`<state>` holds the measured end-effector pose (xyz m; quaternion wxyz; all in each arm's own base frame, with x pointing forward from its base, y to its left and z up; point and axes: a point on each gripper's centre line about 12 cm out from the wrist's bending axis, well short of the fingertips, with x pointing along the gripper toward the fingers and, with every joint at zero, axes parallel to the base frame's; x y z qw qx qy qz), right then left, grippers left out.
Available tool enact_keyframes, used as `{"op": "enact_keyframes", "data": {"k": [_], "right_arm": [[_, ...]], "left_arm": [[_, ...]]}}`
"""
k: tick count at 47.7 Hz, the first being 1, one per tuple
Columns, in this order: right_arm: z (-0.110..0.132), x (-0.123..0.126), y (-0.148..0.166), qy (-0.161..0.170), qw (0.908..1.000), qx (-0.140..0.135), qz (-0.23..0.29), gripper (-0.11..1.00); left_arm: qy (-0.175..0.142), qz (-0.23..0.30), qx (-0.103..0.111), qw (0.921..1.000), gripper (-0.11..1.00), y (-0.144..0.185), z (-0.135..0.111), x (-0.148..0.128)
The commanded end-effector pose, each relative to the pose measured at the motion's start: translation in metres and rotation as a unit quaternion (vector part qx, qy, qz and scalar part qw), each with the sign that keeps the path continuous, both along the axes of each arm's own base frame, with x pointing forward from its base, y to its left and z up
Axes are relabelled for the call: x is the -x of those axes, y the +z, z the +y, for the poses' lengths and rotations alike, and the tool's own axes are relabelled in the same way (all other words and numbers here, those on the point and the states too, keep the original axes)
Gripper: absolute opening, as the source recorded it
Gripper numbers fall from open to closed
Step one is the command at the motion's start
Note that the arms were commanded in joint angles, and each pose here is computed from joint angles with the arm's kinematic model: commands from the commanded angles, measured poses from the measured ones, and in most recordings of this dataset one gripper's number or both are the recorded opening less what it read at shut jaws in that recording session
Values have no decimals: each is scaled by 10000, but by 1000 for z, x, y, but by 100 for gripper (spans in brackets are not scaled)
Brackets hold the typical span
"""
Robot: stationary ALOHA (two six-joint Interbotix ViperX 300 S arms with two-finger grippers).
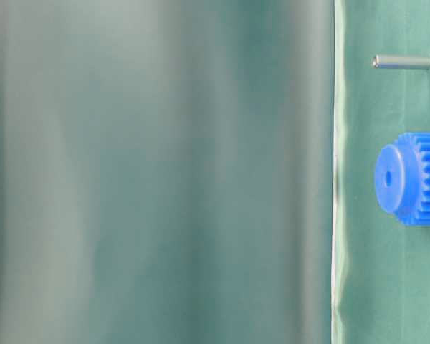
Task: Insert the shaft placed at a random location into the center hole of the medium gear at another random location.
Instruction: 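Move the right gripper over the silver shaft and lower it open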
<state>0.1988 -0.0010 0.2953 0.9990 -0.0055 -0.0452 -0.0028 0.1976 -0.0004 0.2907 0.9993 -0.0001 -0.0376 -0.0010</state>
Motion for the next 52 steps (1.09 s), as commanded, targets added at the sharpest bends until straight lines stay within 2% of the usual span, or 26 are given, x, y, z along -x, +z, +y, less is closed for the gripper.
{"op": "enact_keyframes", "data": {"k": [1,9,21,24,27,35,38,40,44,52], "right_arm": [[-1,-3,6,-8,10000,-76,-31,1],[-2,-7,10,-42,10000,-38,-16,1],[-9,-16,-3,-207,9994,-37,260,3],[-12,-21,-9,-259,9989,-35,383,11],[-15,-25,-16,-337,9982,-27,498,26],[-30,-40,-42,-614,9951,72,773,76],[-34,-47,-51,-683,9943,110,815,90],[-36,-50,-58,-720,9936,134,863,91],[-43,-60,-74,-811,9911,112,1047,84],[-52,-73,-106,-936,9849,30,1455,86]], "left_arm": [[4,-84,-22,10000,0,11,0,-5],[-4,54,-30,10000,0,8,0,-5],[4,69,-37,10000,0,7,0,-5],[4,69,-37,10000,0,7,0,-5],[5,84,-45,10000,0,7,0,-5],[5,84,-53,10000,0,7,0,-5],[4,92,-37,10000,0,6,0,-5],[4,92,-37,10000,0,6,0,-5],[4,92,-37,10000,0,6,0,-5],[5,92,-45,9999,0,6,0,-5]]}}
